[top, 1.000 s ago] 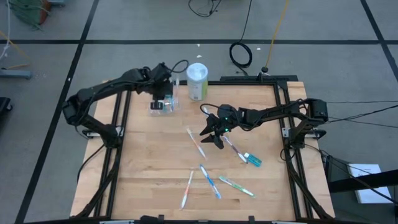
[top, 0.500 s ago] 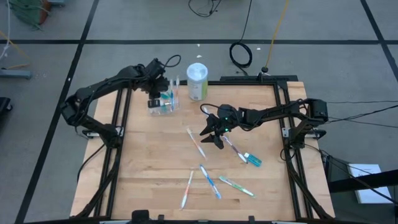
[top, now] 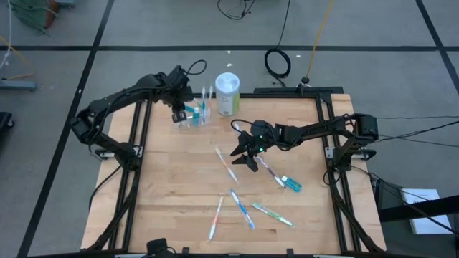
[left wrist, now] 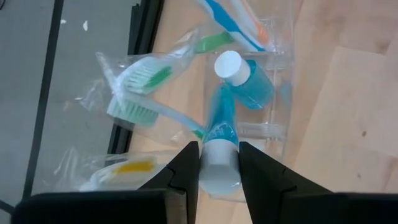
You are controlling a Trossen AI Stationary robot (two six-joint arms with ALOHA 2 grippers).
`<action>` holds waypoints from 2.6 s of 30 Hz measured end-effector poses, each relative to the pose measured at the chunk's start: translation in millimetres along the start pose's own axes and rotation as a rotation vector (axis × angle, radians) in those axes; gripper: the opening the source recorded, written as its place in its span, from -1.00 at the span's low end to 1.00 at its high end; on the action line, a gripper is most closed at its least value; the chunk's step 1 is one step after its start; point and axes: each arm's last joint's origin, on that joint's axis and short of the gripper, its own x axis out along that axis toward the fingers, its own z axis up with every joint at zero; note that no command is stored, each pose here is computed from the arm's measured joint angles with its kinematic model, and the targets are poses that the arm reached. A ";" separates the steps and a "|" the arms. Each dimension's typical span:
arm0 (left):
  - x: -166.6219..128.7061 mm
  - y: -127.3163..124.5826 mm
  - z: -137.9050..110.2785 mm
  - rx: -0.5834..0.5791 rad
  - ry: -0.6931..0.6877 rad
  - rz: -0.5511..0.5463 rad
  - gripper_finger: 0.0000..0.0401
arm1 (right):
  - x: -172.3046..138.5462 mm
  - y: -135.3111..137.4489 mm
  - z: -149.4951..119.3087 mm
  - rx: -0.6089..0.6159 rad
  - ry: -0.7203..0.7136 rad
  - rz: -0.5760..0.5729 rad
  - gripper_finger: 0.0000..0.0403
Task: Pick & Place toothbrushing station
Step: Put the left mouthwash into the transparent organizer, then put the top green toothbrush into the transparent organizer
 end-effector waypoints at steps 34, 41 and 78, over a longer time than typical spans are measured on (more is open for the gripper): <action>11.0 2.6 -5.1 -0.028 -0.060 -0.060 -0.54 | 0.0 0.0 0.0 -0.014 -0.001 0.000 -0.13; 27.5 -0.6 -8.9 -0.033 -0.082 -0.020 -0.54 | 0.0 0.2 0.8 -0.022 -0.008 0.001 -0.13; 28.1 2.1 -6.3 -0.035 0.001 0.217 -0.26 | -0.1 0.0 0.6 -0.022 -0.007 0.001 -0.13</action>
